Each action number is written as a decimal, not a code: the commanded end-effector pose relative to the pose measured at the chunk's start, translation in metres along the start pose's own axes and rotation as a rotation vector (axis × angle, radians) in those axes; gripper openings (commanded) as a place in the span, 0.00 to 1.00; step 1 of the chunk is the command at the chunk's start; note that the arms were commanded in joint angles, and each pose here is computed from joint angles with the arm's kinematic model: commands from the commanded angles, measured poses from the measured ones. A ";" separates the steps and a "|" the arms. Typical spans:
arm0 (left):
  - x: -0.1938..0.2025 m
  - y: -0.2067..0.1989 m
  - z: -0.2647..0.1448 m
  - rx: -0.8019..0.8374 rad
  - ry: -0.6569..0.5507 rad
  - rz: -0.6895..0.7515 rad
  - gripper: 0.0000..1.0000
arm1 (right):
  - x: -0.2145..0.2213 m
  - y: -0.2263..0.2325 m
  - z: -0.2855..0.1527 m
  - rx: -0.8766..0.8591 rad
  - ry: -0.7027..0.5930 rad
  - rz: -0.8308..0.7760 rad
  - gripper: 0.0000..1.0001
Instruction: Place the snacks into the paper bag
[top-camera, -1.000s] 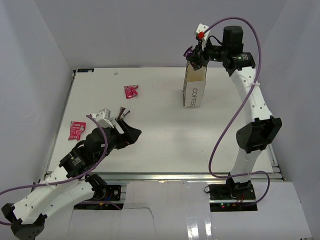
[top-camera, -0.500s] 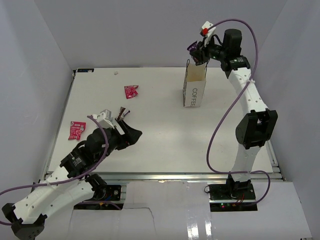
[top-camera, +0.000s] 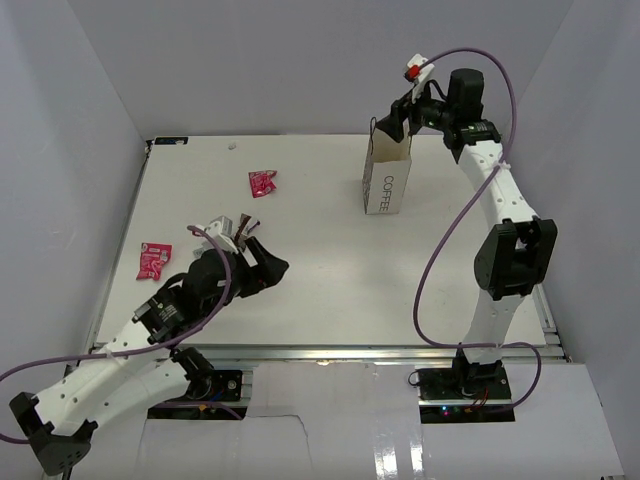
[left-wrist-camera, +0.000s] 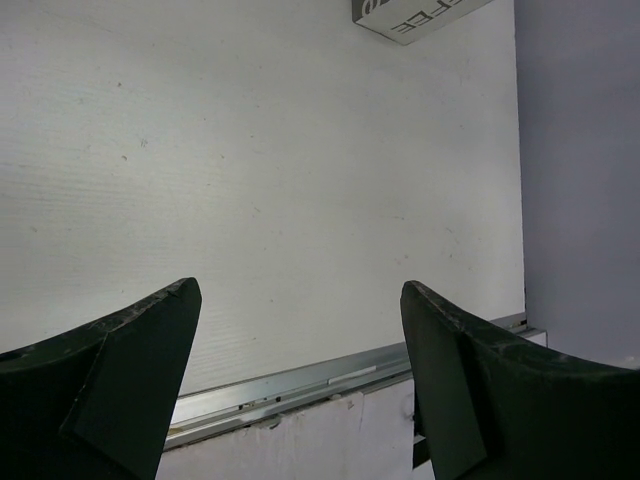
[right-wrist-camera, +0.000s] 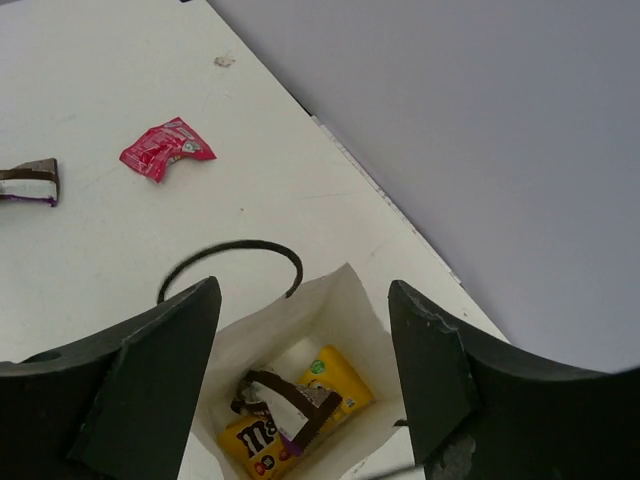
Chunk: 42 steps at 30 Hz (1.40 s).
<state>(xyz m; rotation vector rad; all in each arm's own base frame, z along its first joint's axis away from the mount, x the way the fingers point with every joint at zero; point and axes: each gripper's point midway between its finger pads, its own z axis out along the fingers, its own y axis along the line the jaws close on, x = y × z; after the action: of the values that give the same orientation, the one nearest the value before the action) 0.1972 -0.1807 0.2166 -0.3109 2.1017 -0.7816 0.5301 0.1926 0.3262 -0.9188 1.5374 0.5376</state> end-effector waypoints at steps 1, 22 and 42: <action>-0.019 -0.011 0.003 -0.012 -0.052 -0.015 0.92 | -0.068 -0.004 -0.042 0.028 -0.130 -0.074 0.76; -0.105 0.122 0.139 -0.438 0.212 0.808 0.95 | 0.155 0.256 -0.186 -0.572 0.283 0.037 0.93; -0.085 0.168 0.217 -0.301 0.362 0.746 0.50 | 0.175 0.278 -0.188 -0.564 0.285 0.128 0.92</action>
<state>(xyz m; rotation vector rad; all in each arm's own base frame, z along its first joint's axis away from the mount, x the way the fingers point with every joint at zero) 0.4254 -0.0882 0.0564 0.4545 2.4667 0.0082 0.1939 0.1592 0.1386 -1.3870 1.7839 0.9778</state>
